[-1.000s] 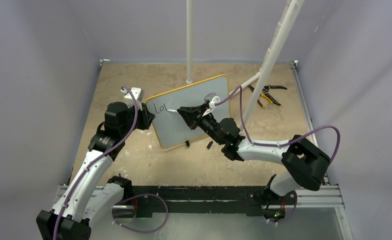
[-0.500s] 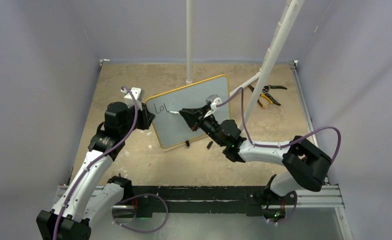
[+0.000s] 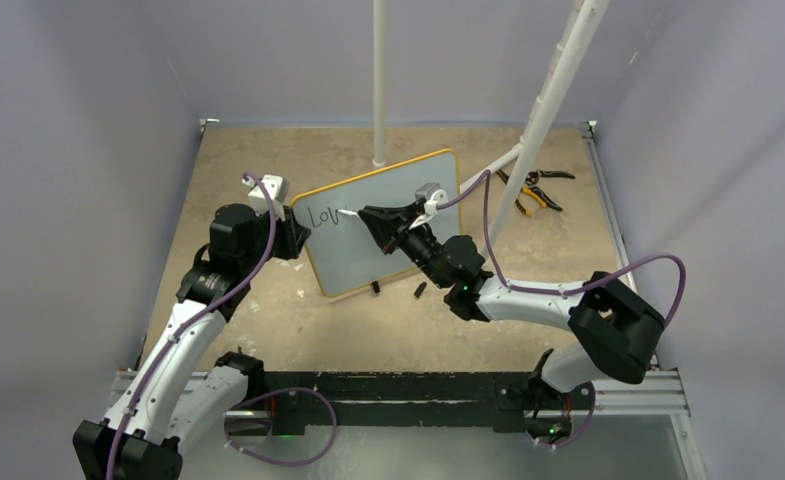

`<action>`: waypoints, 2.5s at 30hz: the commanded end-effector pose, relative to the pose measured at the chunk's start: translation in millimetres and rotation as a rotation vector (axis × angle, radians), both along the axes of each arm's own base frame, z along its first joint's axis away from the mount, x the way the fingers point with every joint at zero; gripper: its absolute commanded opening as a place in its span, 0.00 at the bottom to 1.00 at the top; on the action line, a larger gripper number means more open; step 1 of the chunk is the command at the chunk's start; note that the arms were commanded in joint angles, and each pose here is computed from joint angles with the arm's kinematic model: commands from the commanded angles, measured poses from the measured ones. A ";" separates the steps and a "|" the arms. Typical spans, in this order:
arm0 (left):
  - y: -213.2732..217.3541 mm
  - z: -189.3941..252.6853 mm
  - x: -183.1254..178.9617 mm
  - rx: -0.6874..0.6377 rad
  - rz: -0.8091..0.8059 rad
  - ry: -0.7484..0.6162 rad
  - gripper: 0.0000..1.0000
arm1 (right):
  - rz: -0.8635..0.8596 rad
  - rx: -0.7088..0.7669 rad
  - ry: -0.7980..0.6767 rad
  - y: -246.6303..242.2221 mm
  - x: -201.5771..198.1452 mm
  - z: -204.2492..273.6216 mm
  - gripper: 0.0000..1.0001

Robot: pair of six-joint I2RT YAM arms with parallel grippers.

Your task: Write a sentence on the whiteboard

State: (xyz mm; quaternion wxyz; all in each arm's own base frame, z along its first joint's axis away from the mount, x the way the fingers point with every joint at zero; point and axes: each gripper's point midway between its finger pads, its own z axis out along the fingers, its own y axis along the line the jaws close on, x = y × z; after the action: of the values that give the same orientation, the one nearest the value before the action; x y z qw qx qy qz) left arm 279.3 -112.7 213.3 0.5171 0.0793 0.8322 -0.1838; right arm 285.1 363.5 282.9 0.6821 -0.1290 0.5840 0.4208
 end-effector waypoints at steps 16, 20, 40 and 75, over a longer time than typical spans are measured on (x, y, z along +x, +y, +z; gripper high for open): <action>-1.8 11.3 3.1 -0.010 -0.011 -0.050 0.10 | -0.005 0.072 -0.105 -17.1 -11.4 35.4 0.00; -1.4 10.3 3.2 -0.009 -0.009 -0.047 0.10 | -0.006 0.057 -0.085 -14.8 -9.4 26.7 0.00; -2.0 9.0 4.0 -0.008 -0.012 -0.043 0.10 | -0.029 0.005 -0.024 -10.2 -0.2 2.3 0.00; -1.9 9.3 3.6 -0.008 -0.013 -0.045 0.10 | -0.044 0.033 -0.080 -11.2 2.2 24.0 0.00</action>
State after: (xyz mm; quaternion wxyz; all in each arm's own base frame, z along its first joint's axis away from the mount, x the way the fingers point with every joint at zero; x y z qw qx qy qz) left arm 279.0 -112.8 213.6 0.5175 0.0798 0.8318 -0.1842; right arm 285.5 348.1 279.2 0.6942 -0.1202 0.5868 0.3991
